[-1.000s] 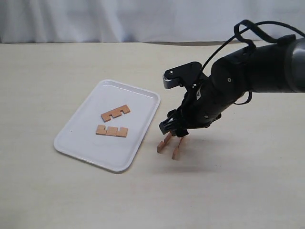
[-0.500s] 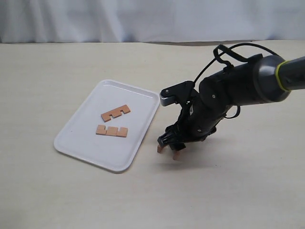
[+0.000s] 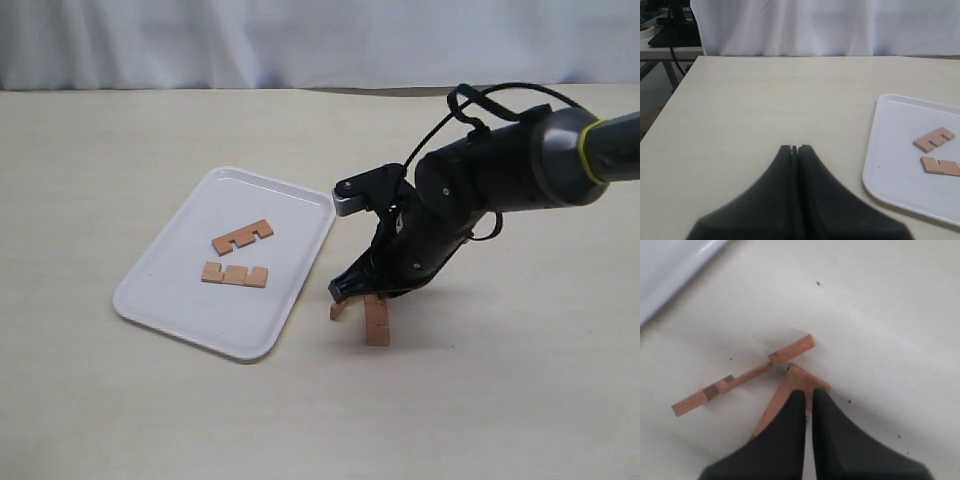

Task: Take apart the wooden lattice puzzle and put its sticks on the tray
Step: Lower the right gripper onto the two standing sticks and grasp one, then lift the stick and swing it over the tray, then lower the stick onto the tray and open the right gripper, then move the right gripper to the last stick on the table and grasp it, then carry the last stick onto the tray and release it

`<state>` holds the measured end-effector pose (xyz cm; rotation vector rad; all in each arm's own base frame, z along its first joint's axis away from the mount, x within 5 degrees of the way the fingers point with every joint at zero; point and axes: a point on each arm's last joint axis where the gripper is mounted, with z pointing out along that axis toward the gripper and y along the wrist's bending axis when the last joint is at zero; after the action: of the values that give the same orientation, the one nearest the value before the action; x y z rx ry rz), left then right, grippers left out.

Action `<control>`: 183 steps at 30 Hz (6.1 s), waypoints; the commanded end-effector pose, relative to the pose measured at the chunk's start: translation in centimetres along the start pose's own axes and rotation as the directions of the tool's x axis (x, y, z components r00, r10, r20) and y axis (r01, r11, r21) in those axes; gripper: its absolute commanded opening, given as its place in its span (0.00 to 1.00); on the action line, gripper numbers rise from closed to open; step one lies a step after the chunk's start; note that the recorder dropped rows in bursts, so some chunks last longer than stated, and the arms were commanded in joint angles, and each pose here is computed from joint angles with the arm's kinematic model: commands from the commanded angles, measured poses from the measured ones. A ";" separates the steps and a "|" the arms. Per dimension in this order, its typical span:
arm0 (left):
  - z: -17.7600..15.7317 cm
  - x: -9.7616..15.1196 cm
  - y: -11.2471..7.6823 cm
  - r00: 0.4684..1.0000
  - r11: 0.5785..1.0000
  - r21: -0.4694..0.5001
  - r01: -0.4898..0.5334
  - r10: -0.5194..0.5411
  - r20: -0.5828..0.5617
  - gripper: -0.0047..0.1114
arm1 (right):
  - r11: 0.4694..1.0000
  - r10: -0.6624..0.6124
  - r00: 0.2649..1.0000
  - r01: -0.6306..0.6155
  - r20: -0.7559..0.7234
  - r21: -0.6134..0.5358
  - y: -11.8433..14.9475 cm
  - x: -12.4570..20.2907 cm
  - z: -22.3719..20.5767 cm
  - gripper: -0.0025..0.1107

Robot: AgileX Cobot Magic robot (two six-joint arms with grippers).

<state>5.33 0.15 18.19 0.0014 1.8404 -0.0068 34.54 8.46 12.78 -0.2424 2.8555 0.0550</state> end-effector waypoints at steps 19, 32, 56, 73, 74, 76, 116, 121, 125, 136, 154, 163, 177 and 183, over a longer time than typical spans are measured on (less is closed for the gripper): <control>0.0 0.0 0.0 1.000 1.000 0.008 -0.005 0.005 0.006 0.04 | 0.999 0.043 0.999 -0.043 -0.021 -0.010 -0.1 -0.4 0.8 0.52; 0.0 0.0 0.0 1.000 1.000 0.008 -0.005 0.005 0.006 0.04 | 0.998 0.056 0.998 -0.056 -0.037 -0.008 -0.1 -0.2 2.0 0.46; 0.0 0.0 0.0 1.000 1.000 0.008 -0.005 0.005 0.006 0.04 | 0.999 -0.039 0.993 0.035 0.107 0.036 -0.5 -1.5 -3.3 0.06; 0.0 0.0 0.0 1.000 1.000 0.008 -0.005 0.005 0.006 0.04 | 0.984 -0.176 0.966 0.179 0.188 0.000 4.3 -1.7 -5.4 0.06; 0.0 0.0 0.0 1.000 1.000 0.008 -0.005 0.005 0.006 0.04 | 0.979 -0.201 0.960 0.205 0.196 -0.003 5.1 -1.7 -5.6 0.06; 0.0 0.0 0.0 1.000 1.000 0.008 -0.005 0.005 0.006 0.04 | 0.964 -0.257 0.940 0.265 0.223 -0.005 6.8 -2.1 -6.3 0.06; 0.0 0.0 0.0 1.000 1.000 0.008 -0.005 0.005 0.006 0.04 | 0.962 -0.085 0.934 0.167 0.346 -0.216 14.3 -11.6 -0.5 0.57; 0.0 0.0 0.0 1.000 1.000 0.008 -0.005 0.005 0.006 0.04 | 0.947 -0.193 0.927 0.262 0.321 -0.186 14.1 -11.1 -3.5 0.59; 0.0 0.0 0.0 1.000 1.000 0.008 -0.005 0.005 0.006 0.04 | 0.922 -0.358 0.906 0.381 0.227 -0.068 12.8 -10.2 -5.9 0.59; 0.0 0.0 0.0 1.000 1.000 0.008 -0.005 0.005 0.006 0.04 | 0.827 -0.562 0.826 0.562 -0.049 -0.014 4.4 -5.2 -7.3 0.59; 0.0 0.0 0.0 1.000 1.000 0.008 -0.005 0.005 0.006 0.04 | 0.196 -0.980 0.194 0.980 -0.052 -0.037 1.6 -2.2 -1.1 0.59; 0.0 0.0 0.0 1.000 1.000 0.008 -0.005 0.005 0.006 0.04 | 0.110 -0.994 0.109 0.993 -0.028 -0.046 1.8 -2.2 0.3 0.59; 0.0 0.0 0.0 1.000 1.000 0.008 -0.005 0.005 0.006 0.04 | 0.106 -0.994 0.105 0.994 -0.024 -0.038 1.9 -2.2 1.8 0.33; 0.0 0.0 0.0 1.000 1.000 0.008 -0.005 0.005 0.006 0.04 | 0.115 -0.993 0.112 0.989 -0.032 -0.096 1.9 -1.7 1.6 0.06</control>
<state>5.33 0.15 18.19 0.0014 1.8404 -0.0068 36.61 10.89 11.69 -2.1566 2.0439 -0.1929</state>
